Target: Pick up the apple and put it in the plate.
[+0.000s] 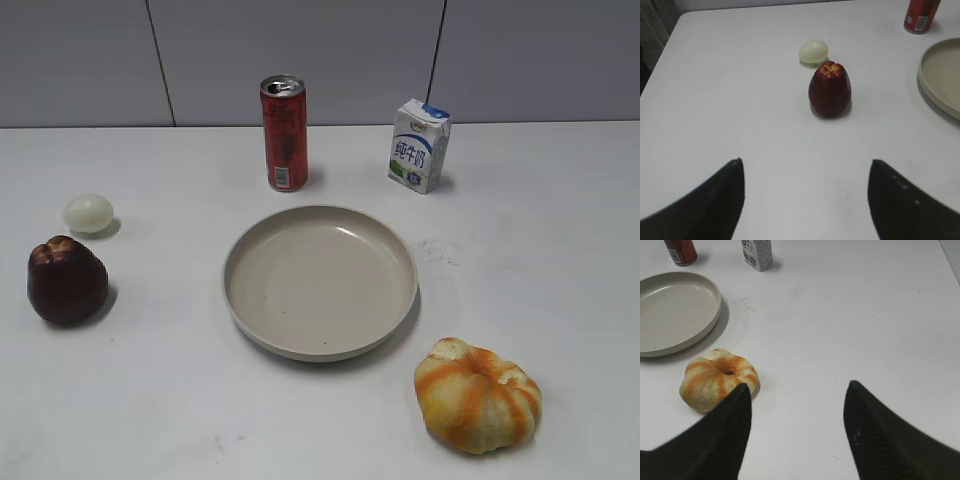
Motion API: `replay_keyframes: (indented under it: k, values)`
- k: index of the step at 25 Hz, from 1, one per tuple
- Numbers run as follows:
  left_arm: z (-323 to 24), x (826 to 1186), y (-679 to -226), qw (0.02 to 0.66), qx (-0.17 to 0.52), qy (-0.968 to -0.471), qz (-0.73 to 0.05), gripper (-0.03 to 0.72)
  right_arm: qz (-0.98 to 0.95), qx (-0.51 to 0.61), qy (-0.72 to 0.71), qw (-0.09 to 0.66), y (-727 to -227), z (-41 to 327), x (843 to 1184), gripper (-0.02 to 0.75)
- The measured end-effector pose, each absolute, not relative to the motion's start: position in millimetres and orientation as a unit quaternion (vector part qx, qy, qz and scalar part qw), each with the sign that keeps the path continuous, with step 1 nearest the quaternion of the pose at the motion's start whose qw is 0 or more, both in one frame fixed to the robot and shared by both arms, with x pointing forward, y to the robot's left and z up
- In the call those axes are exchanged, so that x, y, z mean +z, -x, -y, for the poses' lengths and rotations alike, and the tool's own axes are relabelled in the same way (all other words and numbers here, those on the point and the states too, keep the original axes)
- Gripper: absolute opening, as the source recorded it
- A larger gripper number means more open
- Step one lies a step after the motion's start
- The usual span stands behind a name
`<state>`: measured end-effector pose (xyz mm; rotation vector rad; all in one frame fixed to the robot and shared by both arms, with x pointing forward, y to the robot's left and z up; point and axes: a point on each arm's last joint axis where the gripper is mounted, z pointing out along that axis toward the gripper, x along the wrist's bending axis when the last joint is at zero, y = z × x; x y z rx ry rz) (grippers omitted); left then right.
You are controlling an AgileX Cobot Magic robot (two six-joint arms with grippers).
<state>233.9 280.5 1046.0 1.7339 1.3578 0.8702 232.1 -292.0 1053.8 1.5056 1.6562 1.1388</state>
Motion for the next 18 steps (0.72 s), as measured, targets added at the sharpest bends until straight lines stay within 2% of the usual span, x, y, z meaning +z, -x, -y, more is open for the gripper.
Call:
replay_keyframes:
  k: [18]
  values:
    - [-280.6,1046.5,-234.2,0.379,0.343,-0.677,-0.53,0.581,-0.627,0.431,-0.57,0.31,-232.1,292.0,1053.8,0.445]
